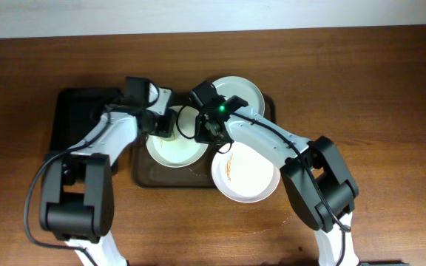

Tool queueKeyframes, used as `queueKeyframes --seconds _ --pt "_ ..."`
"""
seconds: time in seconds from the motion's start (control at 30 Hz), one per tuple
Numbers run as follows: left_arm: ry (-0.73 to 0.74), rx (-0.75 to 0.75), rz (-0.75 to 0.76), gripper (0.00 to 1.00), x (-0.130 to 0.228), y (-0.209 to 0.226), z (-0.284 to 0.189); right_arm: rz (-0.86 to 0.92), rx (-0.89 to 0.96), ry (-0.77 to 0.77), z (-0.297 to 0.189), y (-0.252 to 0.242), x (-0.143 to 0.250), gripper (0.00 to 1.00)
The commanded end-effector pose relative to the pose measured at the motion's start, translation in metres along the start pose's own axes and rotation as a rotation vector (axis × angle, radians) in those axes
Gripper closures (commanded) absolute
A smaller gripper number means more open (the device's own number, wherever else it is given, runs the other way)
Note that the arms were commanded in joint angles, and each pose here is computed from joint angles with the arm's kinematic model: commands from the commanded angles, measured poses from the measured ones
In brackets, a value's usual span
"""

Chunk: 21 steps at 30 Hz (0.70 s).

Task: Clean dirty plates on tray and stack at the side
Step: 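Pick up the green sponge from the black tray with the left gripper, then scrub the held plate with the sponge in the left gripper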

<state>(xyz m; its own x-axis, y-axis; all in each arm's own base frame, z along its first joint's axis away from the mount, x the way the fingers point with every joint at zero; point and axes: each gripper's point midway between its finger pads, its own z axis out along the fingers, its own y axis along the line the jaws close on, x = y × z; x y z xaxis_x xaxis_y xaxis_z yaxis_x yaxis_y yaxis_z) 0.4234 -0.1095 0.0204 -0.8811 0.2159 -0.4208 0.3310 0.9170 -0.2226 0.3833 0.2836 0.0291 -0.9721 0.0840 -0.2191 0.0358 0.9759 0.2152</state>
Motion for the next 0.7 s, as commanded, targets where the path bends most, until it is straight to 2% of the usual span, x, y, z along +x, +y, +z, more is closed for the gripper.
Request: queueKeyframes --seconds 0.0,0.07,0.1,0.17,0.27,0.37,0.47,0.57,0.63,0.67 --pt "0.141 0.011 -0.071 0.99 0.039 0.003 0.024 -0.014 -0.008 -0.003 0.0 0.004 -0.003 0.96" --pt "0.272 0.003 -0.253 0.99 0.065 0.01 0.008 -0.014 -0.012 -0.003 0.0 0.004 -0.003 0.96" --pt "0.356 0.003 -0.3 0.99 0.072 0.011 -0.011 -0.014 -0.013 -0.003 0.0 0.005 -0.003 0.96" --pt "0.422 0.003 -0.319 0.99 0.079 0.007 -0.023 -0.014 -0.015 -0.002 0.0 0.005 -0.003 0.96" --pt "0.312 -0.121 -0.258 0.99 0.062 0.036 -0.001 -0.014 -0.015 -0.002 0.0 0.005 -0.003 0.96" --pt "0.154 -0.124 -0.188 0.99 0.033 0.04 0.037 -0.014 -0.023 0.001 0.003 0.007 -0.002 0.96" --pt "0.185 -0.107 -0.153 0.99 0.039 0.023 0.05 -0.014 -0.06 0.039 0.011 0.013 0.004 0.96" --pt "0.434 0.115 -0.135 0.99 0.092 -0.027 0.031 -0.015 -0.062 0.038 0.011 0.013 0.004 0.96" --pt "0.545 0.267 -0.114 0.99 0.116 -0.051 0.01 -0.021 -0.071 0.033 0.011 0.017 0.004 0.96" --pt "0.548 0.228 -0.109 0.99 0.117 -0.043 0.012 -0.028 -0.076 0.03 0.011 0.02 0.005 0.96"
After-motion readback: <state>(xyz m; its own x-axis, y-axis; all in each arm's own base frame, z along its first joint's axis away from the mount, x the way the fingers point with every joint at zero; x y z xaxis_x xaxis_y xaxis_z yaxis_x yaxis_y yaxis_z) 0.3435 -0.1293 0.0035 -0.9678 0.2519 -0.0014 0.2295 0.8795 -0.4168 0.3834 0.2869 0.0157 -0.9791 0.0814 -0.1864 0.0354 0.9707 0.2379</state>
